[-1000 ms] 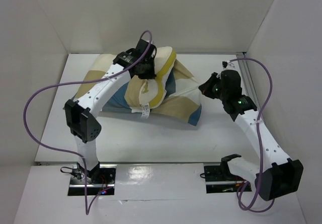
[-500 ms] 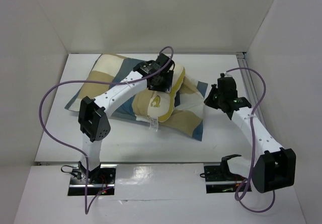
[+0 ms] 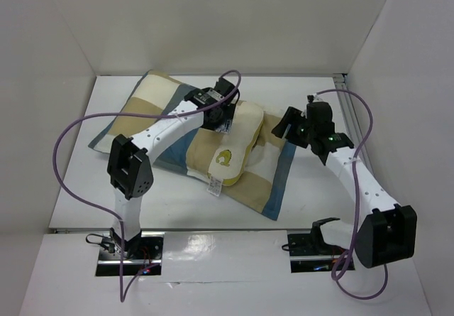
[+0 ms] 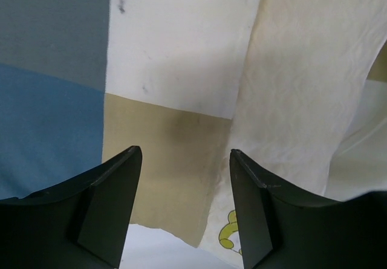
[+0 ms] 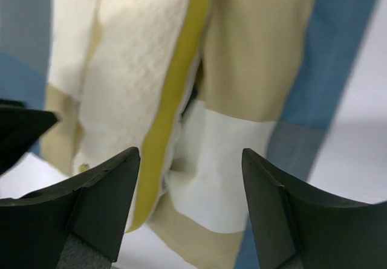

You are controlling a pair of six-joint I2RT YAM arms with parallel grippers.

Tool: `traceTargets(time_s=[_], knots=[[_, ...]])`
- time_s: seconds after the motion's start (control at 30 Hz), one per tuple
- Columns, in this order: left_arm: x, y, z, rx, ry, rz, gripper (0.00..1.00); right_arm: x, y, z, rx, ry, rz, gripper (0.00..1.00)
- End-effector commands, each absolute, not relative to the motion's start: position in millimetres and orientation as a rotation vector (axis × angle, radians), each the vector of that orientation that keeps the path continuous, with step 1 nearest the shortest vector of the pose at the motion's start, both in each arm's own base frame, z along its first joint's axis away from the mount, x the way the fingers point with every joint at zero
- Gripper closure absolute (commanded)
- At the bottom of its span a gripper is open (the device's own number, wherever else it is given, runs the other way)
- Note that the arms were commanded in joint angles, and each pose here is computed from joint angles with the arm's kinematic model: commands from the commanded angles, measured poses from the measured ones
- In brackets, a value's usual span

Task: Put the pillow into the pillowcase

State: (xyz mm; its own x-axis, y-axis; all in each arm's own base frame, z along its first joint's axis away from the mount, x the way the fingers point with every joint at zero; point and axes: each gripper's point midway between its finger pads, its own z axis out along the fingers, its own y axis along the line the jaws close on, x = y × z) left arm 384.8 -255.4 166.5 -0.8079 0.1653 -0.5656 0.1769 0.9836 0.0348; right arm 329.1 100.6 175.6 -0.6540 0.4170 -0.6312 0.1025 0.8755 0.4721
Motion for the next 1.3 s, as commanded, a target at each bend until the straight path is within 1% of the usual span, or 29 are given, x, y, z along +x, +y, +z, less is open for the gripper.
traceTargets(time_s=[0.0, 0.07, 0.1, 0.17, 0.2, 0.23, 0.27, 0.3, 0.33, 0.37, 0.4, 0.43, 0.5, 0.53, 0.6, 0.63, 0.67, 0.7, 0.77, 0.8, 0.83, 0.87, 0.93, 0.97, 1.03, 1.1, 1.13, 1.17, 1.27], knots=[[379, -258, 140, 0.34, 2.584, 0.008, 0.28, 333, 140, 182, 0.324, 2.21, 0.732, 0.25], [378, -260, 125, 0.37, 2.615, 0.025, 0.28, 337, 151, 186, 0.306, 2.184, 0.79, 0.25], [380, -261, 125, 0.367, 2.607, 0.019, 0.28, 335, 161, 177, 0.291, 2.215, 0.828, 0.25], [383, -257, 110, 0.369, 2.626, 0.074, 0.31, 336, 174, 178, 0.258, 2.21, 0.871, 0.25], [389, -257, 111, 0.343, 2.622, 0.068, 0.39, 333, 183, 169, 0.254, 2.236, 0.893, 0.25], [389, -255, 114, 0.325, 2.621, 0.084, 0.43, 334, 185, 169, 0.263, 2.236, 0.911, 0.25], [392, -247, 110, 0.312, 2.628, 0.127, 0.49, 336, 192, 171, 0.237, 2.22, 0.933, 0.23], [392, -245, 110, 0.295, 2.631, 0.144, 0.55, 334, 196, 162, 0.243, 2.246, 0.964, 0.18], [394, -241, 114, 0.28, 2.625, 0.141, 0.67, 333, 198, 155, 0.256, 2.259, 0.982, 0.16], [394, -241, 114, 0.279, 2.625, 0.141, 0.73, 335, 205, 157, 0.228, 2.241, 1.005, 0.14], [399, -237, 122, 0.257, 2.61, 0.13, 0.79, 336, 206, 146, 0.266, 2.263, 1.014, 0.14], [401, -233, 129, 0.222, 2.601, 0.12, 0.88, 339, 210, 144, 0.26, 2.246, 1.041, 0.13], [403, -233, 140, 0.207, 2.596, 0.07, 0.98, 343, 218, 136, 0.249, 2.25, 1.066, 0.13], [401, -236, 148, 0.21, 2.59, 0.033, 1.0, 341, 227, 119, 0.249, 2.294, 1.073, 0.14], [395, -244, 160, 0.233, 2.599, -0.075, 1.0, 348, 241, 110, 0.218, 2.299, 1.087, 0.18], [392, -249, 177, 0.25, 2.574, -0.138, 1.0, 352, 254, 94, 0.198, 2.336, 1.1, 0.19], [387, -254, 184, 0.261, 2.571, -0.191, 1.0, 362, 263, 95, 0.171, 2.298, 1.118, 0.29], [376, -273, 194, 0.311, 2.566, -0.32, 1.0, 369, 270, 96, 0.152, 2.275, 1.159, 0.46], [366, -293, 225, 0.375, 2.497, -0.443, 1.0, 383, 291, 113, 0.104, 2.227, 1.292, 0.85], [353, -305, 249, 0.418, 2.458, -0.56, 1.0, 386, 300, 128, 0.06, 2.188, 1.323, 1.0], [346, -316, 272, 0.45, 2.399, -0.645, 1.0, 390, 303, 145, 0.051, 2.148, 1.337, 1.0], [340, -322, 289, 0.461, 2.362, -0.721, 1.0, 387, 312, 183, -0.002, 2.066, 1.337, 1.0], [322, -339, 329, 0.526, 2.247, -0.901, 1.0, 377, 312, 210, -0.01, 2.025, 1.305, 1.0], [316, -347, 341, 0.524, 2.225, -0.957, 1.0, 371, 310, 234, -0.011, 1.964, 1.274, 1.0], [300, -363, 351, 0.587, 2.205, -1.05, 1.0, 366, 309, 244, 0.022, 1.913, 1.284, 1.0], [288, -375, 357, 0.619, 2.194, -1.089, 1.0, 367, 313, 221, 0.048, 1.949, 1.286, 1.0], [295, -376, 354, 0.588, 2.203, -1.06, 1.0, 370, 317, 214, 0.039, 1.963, 1.295, 1.0], [291, -377, 347, 0.595, 2.225, -1.048, 1.0, 374, 328, 197, 0.013, 2.014, 1.325, 1.0], [295, -371, 324, 0.553, 2.294, -0.977, 1.0, 372, 337, 180, -0.025, 2.054, 1.369, 1.0]])
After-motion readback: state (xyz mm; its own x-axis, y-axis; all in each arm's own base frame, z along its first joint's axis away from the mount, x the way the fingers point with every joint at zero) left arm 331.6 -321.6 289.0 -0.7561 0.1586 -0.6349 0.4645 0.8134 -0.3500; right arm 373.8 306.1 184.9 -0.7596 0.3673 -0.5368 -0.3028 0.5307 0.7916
